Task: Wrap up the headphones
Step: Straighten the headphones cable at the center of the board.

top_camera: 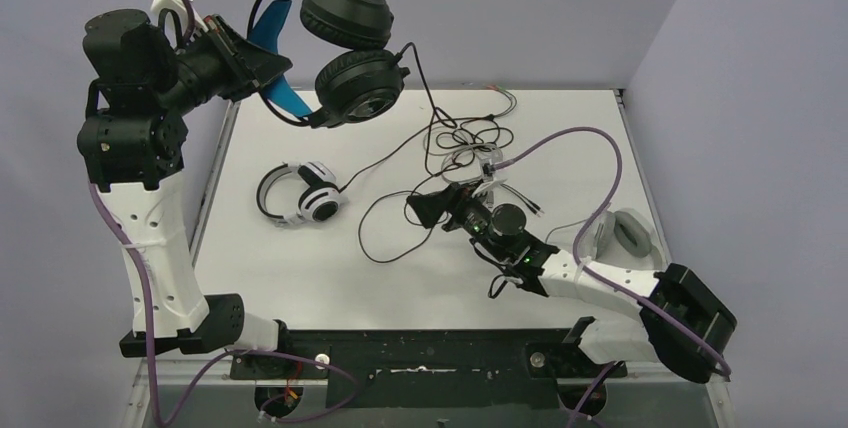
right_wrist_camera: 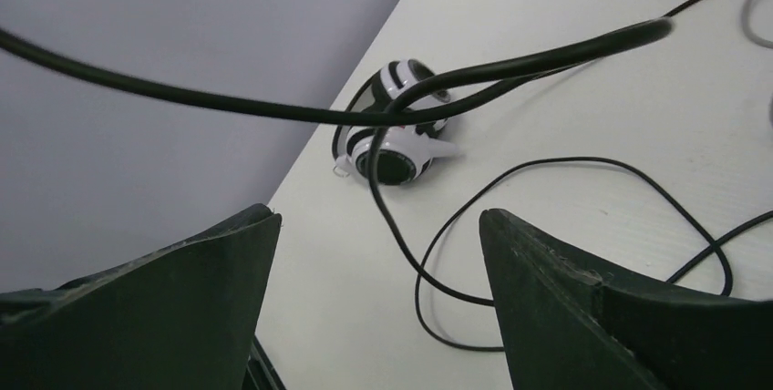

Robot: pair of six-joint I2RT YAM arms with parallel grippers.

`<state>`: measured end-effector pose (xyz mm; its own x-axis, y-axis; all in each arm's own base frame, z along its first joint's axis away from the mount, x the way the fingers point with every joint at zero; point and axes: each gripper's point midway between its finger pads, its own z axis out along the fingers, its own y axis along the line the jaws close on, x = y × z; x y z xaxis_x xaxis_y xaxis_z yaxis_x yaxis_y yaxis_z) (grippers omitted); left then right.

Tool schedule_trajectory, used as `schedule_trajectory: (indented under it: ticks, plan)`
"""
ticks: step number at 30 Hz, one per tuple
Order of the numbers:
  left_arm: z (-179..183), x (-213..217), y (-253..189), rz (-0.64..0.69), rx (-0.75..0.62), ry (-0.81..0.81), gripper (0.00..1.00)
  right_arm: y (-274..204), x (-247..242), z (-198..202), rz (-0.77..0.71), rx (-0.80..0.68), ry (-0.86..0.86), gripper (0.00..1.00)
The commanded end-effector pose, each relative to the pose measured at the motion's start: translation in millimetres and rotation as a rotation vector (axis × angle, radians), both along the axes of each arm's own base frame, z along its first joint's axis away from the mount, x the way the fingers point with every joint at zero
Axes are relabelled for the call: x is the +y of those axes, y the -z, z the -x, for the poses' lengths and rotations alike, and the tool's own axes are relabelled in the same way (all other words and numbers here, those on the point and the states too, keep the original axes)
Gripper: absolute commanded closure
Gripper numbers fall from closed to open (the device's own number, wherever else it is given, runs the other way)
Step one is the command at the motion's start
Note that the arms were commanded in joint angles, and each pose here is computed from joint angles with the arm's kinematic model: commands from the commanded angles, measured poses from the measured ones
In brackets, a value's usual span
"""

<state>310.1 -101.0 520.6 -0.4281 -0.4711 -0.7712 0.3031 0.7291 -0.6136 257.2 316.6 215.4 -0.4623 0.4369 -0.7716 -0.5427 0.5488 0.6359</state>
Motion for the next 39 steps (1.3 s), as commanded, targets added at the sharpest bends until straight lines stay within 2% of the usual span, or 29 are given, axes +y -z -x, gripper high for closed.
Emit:
schedule_trajectory:
  ticks: [1,4,11,13,14,17,19,20,22,27,33,39]
  plan:
    - [16,-8,-39,0.035,-0.146,0.041,1.00,-44,-17,-42,-0.153,-0.079,0.249,0.20]
    - [17,-8,-41,0.038,-0.152,0.041,1.00,-49,-11,-53,-0.177,-0.104,0.271,0.28]
    - [16,-8,-40,0.037,-0.148,0.043,1.00,-53,10,-65,-0.226,-0.100,0.251,0.32]
    - [15,-8,-38,0.035,-0.143,0.042,1.00,-53,9,-68,-0.235,-0.092,0.267,0.37]
    - [15,-8,-37,0.035,-0.143,0.043,1.00,-53,8,-69,-0.235,-0.092,0.273,0.43]
    - [13,-5,-39,0.035,-0.144,0.024,1.00,-34,-3,-73,-0.148,-0.054,0.323,0.79]
    - [10,6,-49,0.044,-0.164,-0.049,1.00,-1,-19,-74,0.001,-0.017,0.369,0.96]
    - [12,15,-58,0.051,-0.178,-0.106,1.00,20,-33,-75,0.090,0.006,0.404,1.00]
    - [14,41,-74,0.053,-0.207,-0.265,1.00,72,-70,-73,0.257,0.109,0.455,1.00]
    - [31,89,-101,0.066,-0.303,-0.543,1.00,116,-144,-57,0.521,0.208,0.464,1.00]
    - [35,103,-93,0.032,-0.308,-0.616,1.00,132,-206,-40,0.726,0.302,0.492,1.00]
    - [25,100,-69,-0.100,-0.246,-0.563,1.00,141,-253,-30,0.723,0.493,0.573,1.00]
